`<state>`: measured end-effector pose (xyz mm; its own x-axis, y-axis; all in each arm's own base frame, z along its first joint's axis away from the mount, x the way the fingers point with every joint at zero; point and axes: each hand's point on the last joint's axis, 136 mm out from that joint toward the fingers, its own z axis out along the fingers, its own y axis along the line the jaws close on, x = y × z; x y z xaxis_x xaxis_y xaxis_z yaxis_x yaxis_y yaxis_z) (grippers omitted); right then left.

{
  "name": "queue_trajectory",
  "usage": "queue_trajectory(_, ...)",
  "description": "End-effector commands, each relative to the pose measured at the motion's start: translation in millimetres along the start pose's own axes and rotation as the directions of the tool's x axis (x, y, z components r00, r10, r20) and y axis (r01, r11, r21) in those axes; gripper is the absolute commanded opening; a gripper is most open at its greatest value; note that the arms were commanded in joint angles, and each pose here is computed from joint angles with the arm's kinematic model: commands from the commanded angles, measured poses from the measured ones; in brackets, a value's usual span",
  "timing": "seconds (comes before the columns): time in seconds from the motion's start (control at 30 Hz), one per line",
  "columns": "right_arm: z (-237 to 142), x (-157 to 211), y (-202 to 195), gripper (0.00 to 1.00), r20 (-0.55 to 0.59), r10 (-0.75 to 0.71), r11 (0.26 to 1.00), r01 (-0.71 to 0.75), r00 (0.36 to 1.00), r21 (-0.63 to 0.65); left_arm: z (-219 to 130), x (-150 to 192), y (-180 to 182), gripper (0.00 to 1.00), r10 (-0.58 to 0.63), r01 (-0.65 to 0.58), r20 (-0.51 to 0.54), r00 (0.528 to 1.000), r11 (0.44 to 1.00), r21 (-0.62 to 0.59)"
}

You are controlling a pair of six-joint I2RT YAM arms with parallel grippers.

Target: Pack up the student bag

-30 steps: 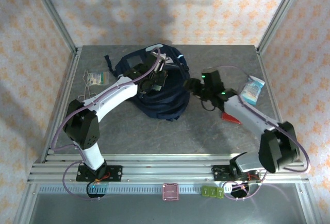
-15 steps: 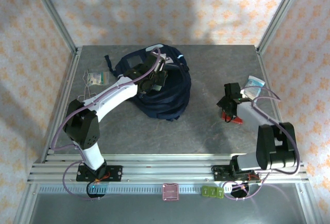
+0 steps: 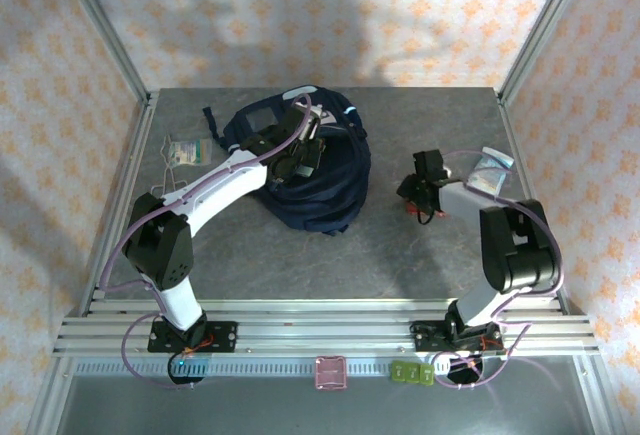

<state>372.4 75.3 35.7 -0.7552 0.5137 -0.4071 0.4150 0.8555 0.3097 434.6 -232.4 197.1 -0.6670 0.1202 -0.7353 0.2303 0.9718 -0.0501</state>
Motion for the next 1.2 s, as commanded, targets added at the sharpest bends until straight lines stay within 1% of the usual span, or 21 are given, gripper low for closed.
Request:
queue_trajectory(0.0, 7.1, 21.2, 15.3, 0.57, -0.076, -0.13, 0.991, 0.128, 0.989, -0.025, -19.2, -30.4, -5.4, 0.0, -0.048, 0.045, 0.114, 0.992, 0.999, 0.03)
queue_trajectory(0.13, -12.2, 8.1, 22.4, 0.6, -0.033, -0.141, 0.99, 0.14, 0.989, -0.025, -19.5, -29.4, -4.5, 0.0, -0.046, 0.043, 0.114, 0.992, 0.999, 0.026)
queue_trajectory(0.27, -40.0, -1.4, 22.3, 0.66, 0.008, -0.097, 0.995, 0.098, 0.995, -0.024, -20.0, -29.5, -3.4, 0.0, -0.049, 0.046, 0.116, 0.992, 0.999, 0.024)
queue_trajectory(0.33, -49.7, -2.1, 11.0, 0.68, 0.018, -0.033, 0.999, 0.033, 0.999, 0.004, -20.3, -28.7, -1.9, 0.0, -0.054, 0.052, 0.119, 0.992, 0.998, 0.019)
queue_trajectory(0.4, -53.0, 1.0, -4.2, 0.67, -0.001, 0.049, 0.999, -0.049, 0.999, 0.01, -20.6, -28.5, -0.8, 0.0, -0.06, 0.058, 0.125, 0.99, 0.998, 0.019)
queue_trajectory(0.5, -56.2, 7.0, -18.9, 0.66, -0.016, 0.15, 0.988, -0.15, 0.989, -0.037, -20.1, -28.3, -2.0, 0.0, -0.066, 0.062, 0.128, 0.99, 0.998, 0.03)
queue_trajectory(0.53, -57.3, 8.8, -20.4, 0.65, -0.024, 0.185, 0.98, -0.186, 0.982, -0.07, -19.3, -27.6, -1.2, 0.0, -0.064, 0.061, 0.125, 0.99, 0.998, 0.029)
queue_trajectory(0.63, -55.0, 13.6, -26.9, 0.64, -0.066, 0.277, 0.953, -0.283, 0.959, -0.112, -18.5, -26.5, -1.2, 0.0, -0.064, 0.061, 0.121, 0.991, 0.998, 0.029)
queue_trajectory(0.73, -53.6, 9.9, -29.2, 0.62, -0.07, 0.33, 0.93, -0.337, 0.941, -0.146, -18.6, -26.3, -1.4, 0.0, -0.066, 0.062, 0.122, 0.99, 0.998, 0.031)
queue_trajectory(0.87, -44.8, 8.8, -33.6, 0.61, -0.084, 0.37, 0.915, -0.378, 0.925, -0.14, -18.6, -25.2, -1.7, 0.0, -0.069, 0.066, 0.12, 0.99, 0.997, 0.034)
queue_trajectory(1.0, -29.8, 13.9, -36.0, 0.56, -0.129, 0.399, 0.9, -0.415, 0.908, -0.13, -19.1, -24.1, -1.5, 0.0, -0.068, 0.064, 0.119, 0.991, 0.997, 0.035)
queue_trajectory(1.17, -22.9, 13.7, -37.7, 0.56, -0.132, 0.412, 0.898, -0.426, 0.902, -0.112, -20.2, -24.7, -0.7, 0.0, -0.067, 0.064, 0.121, 0.99, 0.997, 0.031)
